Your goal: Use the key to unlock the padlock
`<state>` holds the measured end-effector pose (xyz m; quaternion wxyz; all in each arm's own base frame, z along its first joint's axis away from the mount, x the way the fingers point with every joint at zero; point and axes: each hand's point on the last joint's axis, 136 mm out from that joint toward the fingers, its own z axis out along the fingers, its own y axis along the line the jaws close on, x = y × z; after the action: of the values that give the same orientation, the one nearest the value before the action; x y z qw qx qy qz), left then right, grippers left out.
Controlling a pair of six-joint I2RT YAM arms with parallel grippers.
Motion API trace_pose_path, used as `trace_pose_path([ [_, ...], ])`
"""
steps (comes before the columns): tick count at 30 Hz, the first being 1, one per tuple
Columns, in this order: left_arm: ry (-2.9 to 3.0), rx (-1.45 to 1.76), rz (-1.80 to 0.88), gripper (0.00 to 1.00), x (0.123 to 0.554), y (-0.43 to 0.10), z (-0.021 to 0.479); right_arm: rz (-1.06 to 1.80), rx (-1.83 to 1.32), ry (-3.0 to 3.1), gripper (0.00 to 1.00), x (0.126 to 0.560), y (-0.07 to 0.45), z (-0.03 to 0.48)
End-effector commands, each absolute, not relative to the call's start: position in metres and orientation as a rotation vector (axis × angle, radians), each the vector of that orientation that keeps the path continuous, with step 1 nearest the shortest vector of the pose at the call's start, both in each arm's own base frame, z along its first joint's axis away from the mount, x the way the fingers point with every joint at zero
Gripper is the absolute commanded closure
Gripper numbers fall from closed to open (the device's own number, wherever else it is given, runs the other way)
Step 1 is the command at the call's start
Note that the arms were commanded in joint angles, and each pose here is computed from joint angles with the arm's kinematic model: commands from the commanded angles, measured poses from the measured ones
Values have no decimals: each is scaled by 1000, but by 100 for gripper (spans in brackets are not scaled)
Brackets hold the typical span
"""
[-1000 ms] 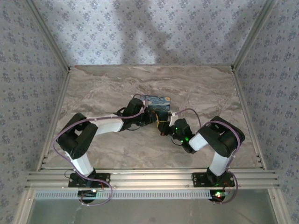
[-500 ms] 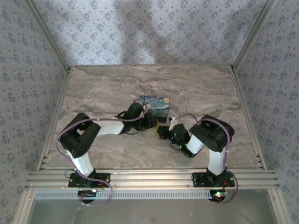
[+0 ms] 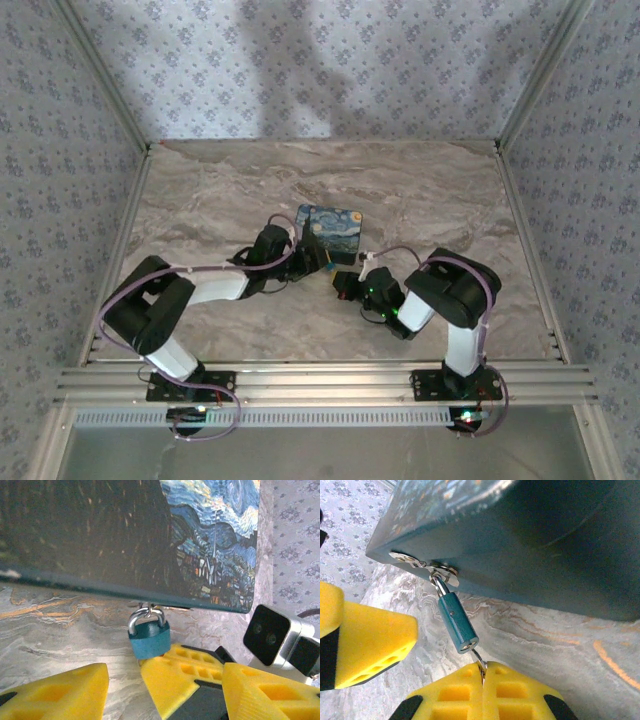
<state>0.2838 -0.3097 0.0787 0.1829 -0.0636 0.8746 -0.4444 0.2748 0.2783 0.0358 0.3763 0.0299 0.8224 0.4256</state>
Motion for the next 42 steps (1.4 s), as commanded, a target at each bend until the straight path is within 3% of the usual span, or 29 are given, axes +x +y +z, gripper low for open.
trace_pose_path([
  [1, 2423, -204, -1322, 40, 289, -316, 83, 1124, 109, 2104, 100, 274, 285, 45],
  [20, 2492, -318, -1338, 50, 284, -324, 55, 1233, 190, 2095, 100, 274, 297, 67],
  [36, 2472, -355, -1361, 84, 286, -331, 54, 1373, 330, 2065, 100, 275, 298, 82],
  [42, 2453, -363, -1380, 91, 287, -332, 61, 1297, 310, 2090, 76, 273, 286, 76],
])
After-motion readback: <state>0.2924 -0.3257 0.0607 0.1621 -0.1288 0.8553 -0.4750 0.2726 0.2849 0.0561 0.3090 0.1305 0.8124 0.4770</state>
